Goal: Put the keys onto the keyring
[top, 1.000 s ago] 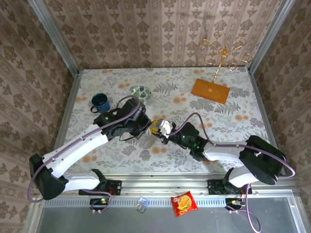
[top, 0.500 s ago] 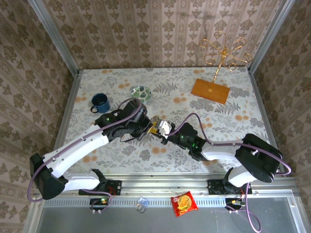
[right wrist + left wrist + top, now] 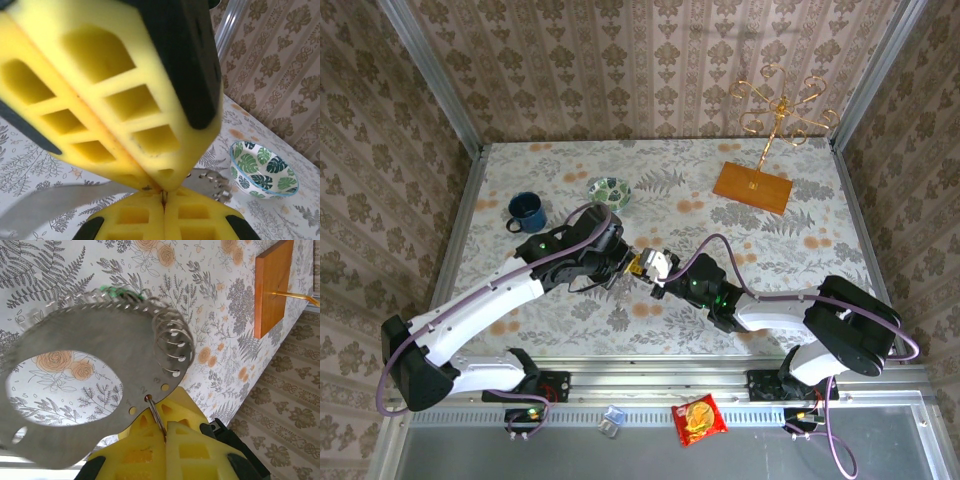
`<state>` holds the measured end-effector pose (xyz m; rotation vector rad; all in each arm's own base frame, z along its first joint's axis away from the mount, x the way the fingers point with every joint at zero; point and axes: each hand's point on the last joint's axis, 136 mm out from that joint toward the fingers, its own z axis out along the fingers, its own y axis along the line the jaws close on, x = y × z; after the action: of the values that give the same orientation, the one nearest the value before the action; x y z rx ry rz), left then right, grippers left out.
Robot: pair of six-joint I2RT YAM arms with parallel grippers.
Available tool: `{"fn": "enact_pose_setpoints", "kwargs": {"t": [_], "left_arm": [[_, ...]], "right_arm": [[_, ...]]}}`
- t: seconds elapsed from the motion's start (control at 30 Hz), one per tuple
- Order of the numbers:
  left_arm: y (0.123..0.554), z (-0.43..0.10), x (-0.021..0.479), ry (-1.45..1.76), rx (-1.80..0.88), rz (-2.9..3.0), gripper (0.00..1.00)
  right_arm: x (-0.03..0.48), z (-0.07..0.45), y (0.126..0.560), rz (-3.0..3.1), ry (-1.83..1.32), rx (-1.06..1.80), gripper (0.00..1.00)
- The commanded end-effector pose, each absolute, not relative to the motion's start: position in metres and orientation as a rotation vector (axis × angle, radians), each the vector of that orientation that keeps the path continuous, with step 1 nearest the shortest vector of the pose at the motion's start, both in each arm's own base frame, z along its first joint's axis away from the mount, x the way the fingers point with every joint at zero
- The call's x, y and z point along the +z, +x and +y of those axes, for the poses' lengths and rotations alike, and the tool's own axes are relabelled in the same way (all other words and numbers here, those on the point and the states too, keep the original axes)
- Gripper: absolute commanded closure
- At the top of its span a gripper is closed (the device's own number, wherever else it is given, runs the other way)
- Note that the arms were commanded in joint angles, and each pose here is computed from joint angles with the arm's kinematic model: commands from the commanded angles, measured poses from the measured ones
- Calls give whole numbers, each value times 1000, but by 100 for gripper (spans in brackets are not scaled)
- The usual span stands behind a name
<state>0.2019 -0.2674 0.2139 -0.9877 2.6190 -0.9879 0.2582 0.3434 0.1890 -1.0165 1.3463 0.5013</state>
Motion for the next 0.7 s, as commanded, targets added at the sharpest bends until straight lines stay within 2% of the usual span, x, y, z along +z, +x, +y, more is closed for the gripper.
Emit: {"fn": "enact_pose_setpoints", "kwargs": {"t": [0.0,0.17,0.2,0.33,0.47,0.6,0.67], "left_arm": [[192,-263,205,-1071,-962,2642,100],[194,-267,198,-1084,-1017,2617,100],[196,-269,199,-1072,-1039,2600,96],[206,-261,200,-1020,-1057,2503,68],[221,-247,213,-880,-1007,2397,47],[237,-224,236,-671,-910,2264,29],[246,-208,258,-482,-800,2177,27]], "right_arm": [[220,347,255,1245,-984,520,99],[217,347,251,1251,-1007,524,100],[215,346,251,1257,-1007,523,100],[205,343,249,1291,-1014,532,100],[194,341,244,1340,-1037,552,100],[187,337,243,1375,-1037,567,100],[183,336,242,1393,-1041,584,100]]}}
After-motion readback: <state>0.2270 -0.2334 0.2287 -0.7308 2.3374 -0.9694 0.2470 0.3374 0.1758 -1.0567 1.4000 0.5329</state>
